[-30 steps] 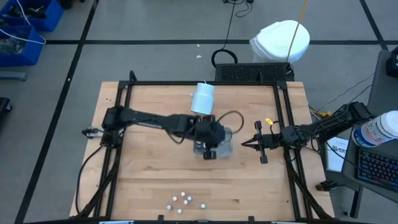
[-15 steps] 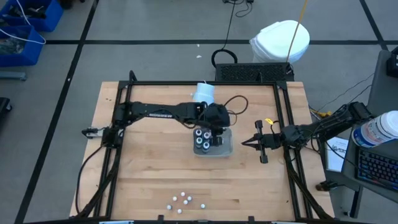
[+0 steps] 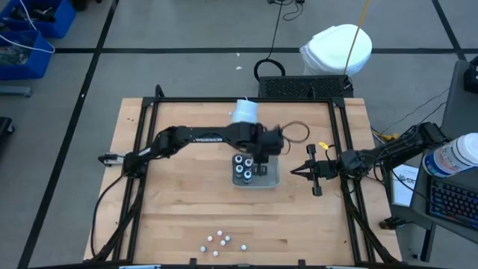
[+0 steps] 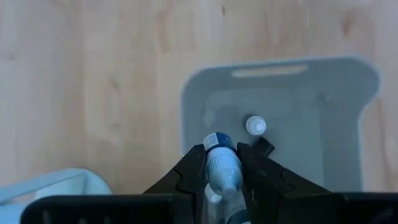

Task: Pick & Place food coloring
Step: Put the small blue food coloring bottle into the gray bin

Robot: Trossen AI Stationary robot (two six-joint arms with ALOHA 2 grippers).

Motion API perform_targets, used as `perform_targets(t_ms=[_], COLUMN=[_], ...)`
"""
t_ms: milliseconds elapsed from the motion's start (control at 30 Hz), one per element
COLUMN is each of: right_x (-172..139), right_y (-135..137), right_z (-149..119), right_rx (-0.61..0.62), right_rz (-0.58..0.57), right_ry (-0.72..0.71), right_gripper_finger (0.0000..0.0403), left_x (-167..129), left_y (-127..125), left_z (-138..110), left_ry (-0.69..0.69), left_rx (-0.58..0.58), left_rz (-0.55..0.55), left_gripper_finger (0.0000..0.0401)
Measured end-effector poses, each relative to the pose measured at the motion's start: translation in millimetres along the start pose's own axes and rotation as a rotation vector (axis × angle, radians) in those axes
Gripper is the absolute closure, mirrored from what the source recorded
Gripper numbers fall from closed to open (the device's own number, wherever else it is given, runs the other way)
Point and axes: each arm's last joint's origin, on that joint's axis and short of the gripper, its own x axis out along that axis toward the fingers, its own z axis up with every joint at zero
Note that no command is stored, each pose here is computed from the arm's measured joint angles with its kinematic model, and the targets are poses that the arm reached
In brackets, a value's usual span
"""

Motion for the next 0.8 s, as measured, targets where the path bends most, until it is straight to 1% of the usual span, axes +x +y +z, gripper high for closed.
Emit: perform_targets(t_ms=[100, 167, 267, 333, 467, 633, 733, 800], right_x=[0, 0, 0, -1, -1, -1, -1, -1], right_y=[0, 0, 0, 0, 0, 0, 0, 0], right_z=[0, 0, 1, 1, 1, 1, 1, 1], right_rx=[0.000, 0.000, 0.002, 0.003, 0.003, 0.003, 0.003, 0.003], right_rz=[0.000, 0.000, -0.002, -0.003, -0.003, -0.003, -0.003, -0.002], right_ry=[-0.001, 0.000, -0.009, -0.014, -0.013, -0.014, -0.013, -0.014], right_gripper_finger=[0.0403, 0.0403, 0.0403, 0.0403, 0.0403, 0.0403, 0.0403, 0.0403], left_x=[13, 16, 22, 24, 22, 23, 35, 49], left_y=[-14, -23, -36, -43, -49, -50, -55, -59], left_z=[-3, 0, -1, -1, 0, 0, -1, -4], left_ry=[0.029, 0.008, 0.016, 0.024, 0.021, 0.013, 0.026, 0.056], left_rx=[0.050, 0.089, 0.142, 0.170, 0.184, 0.177, 0.189, 0.209], left_rz=[0.024, 0.028, 0.026, 0.047, 0.078, 0.078, 0.075, 0.068], left_gripper_finger=[0.0316, 0.0316, 0.0316, 0.0316, 0.0316, 0.0316, 0.0316, 0.0316])
